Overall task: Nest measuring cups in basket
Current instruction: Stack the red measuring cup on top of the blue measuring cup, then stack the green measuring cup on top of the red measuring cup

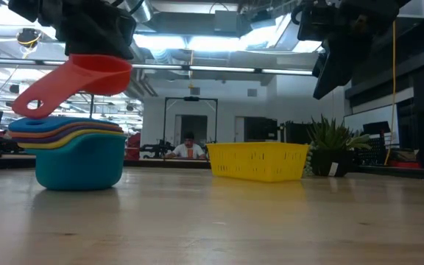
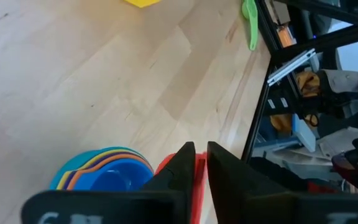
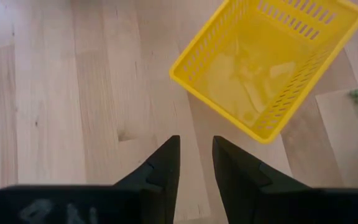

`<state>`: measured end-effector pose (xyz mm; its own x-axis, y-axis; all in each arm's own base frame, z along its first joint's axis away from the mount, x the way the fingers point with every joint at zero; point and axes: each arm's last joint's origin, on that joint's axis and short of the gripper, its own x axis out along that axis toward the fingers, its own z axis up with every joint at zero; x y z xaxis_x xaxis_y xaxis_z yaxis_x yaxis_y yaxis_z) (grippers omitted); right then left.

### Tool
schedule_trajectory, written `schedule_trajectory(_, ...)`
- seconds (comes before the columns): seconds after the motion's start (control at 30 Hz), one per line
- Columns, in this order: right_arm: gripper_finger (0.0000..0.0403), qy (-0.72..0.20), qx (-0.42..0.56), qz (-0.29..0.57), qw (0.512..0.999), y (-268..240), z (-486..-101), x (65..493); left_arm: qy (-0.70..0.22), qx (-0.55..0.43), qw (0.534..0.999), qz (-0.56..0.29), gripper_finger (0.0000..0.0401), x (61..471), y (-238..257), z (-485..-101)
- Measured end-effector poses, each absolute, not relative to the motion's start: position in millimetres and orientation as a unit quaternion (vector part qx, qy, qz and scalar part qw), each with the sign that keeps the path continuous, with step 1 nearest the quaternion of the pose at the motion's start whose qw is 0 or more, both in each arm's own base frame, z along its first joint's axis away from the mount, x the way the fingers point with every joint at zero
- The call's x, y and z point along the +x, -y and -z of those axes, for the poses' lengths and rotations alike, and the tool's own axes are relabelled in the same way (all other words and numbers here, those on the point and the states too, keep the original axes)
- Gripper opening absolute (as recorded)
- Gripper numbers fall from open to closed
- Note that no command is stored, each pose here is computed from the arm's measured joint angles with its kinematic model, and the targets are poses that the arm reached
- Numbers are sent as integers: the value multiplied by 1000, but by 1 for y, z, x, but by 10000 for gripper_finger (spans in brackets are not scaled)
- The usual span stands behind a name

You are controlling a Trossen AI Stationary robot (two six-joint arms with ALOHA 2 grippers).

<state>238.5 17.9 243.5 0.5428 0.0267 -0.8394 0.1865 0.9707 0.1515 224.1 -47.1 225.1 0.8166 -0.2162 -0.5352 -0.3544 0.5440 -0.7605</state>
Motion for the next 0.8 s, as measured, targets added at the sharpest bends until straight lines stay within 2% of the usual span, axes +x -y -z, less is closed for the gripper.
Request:
schedule_trajectory(0.37, 99, -476, 112, 46, 871, -18, -244, 239, -333, -466, 817, -66, 86, 219, 46, -218)
schedule_trajectory(0.8, 99, -476, 112, 46, 871, -18, -244, 239, -323, -455, 824, -98, 88, 219, 44, -217)
